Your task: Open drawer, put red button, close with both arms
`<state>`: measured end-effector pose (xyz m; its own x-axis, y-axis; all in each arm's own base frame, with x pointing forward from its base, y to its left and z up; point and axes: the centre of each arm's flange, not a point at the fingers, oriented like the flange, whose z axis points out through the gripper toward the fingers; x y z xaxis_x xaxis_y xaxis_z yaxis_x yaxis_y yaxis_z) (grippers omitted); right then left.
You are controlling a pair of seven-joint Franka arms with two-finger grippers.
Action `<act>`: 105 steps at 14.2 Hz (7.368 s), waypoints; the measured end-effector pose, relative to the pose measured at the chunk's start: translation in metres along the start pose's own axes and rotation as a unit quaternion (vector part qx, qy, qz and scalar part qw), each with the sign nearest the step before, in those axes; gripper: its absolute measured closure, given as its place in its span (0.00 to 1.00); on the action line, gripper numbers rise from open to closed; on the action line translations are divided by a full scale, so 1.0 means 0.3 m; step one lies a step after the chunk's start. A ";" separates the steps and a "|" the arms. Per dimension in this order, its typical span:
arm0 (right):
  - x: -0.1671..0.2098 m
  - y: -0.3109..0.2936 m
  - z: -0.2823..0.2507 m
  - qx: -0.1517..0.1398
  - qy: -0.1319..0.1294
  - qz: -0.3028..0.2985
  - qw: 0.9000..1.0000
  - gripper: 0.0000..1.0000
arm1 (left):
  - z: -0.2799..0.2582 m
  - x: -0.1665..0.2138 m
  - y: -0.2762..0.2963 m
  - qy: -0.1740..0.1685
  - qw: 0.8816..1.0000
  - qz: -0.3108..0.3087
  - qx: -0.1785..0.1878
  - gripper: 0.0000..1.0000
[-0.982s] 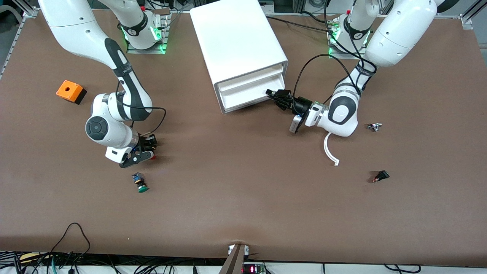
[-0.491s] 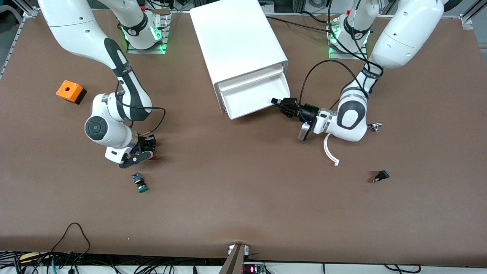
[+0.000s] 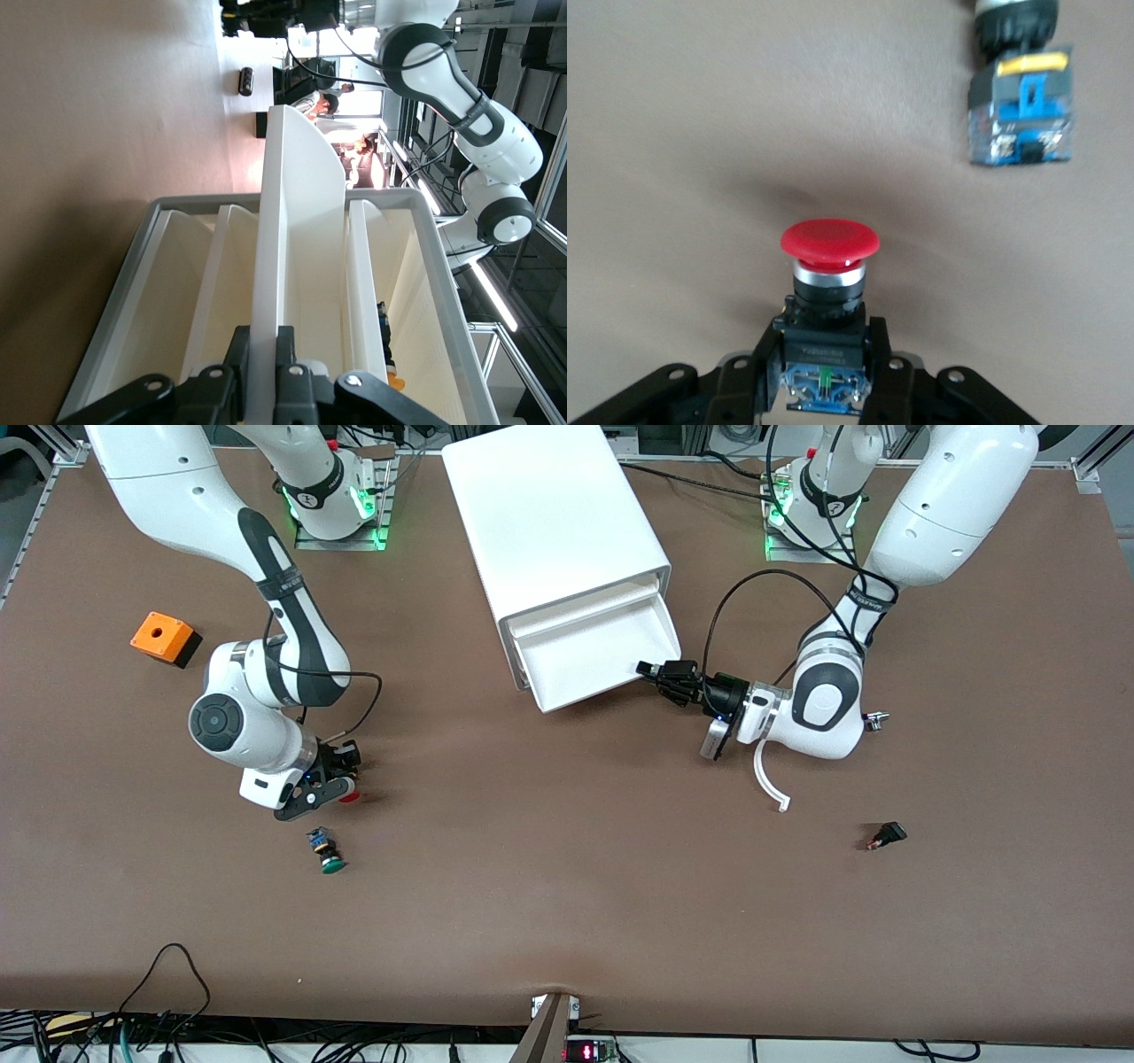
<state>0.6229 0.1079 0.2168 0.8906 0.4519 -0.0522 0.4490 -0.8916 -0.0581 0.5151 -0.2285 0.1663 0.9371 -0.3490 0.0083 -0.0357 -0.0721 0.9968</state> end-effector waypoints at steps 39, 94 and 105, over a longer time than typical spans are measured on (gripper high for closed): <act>0.279 -1.304 -0.623 -0.030 0.080 -0.619 0.780 0.59 | -0.397 0.093 0.378 -0.018 0.967 -0.139 0.210 0.00; 0.217 -0.239 -0.921 -0.045 0.046 0.078 0.995 0.00 | 0.387 0.282 0.445 0.183 0.738 -0.293 0.580 0.00; -0.168 0.245 -1.259 -0.014 0.057 0.098 0.993 0.00 | 0.574 0.170 0.452 0.096 0.732 -0.307 0.600 0.00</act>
<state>0.6384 0.0088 0.5918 0.9629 0.2643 0.0543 0.2661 -0.9635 -0.0296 0.4983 -0.4170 0.2883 0.9320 0.2235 -0.2852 0.2415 -0.9700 0.0292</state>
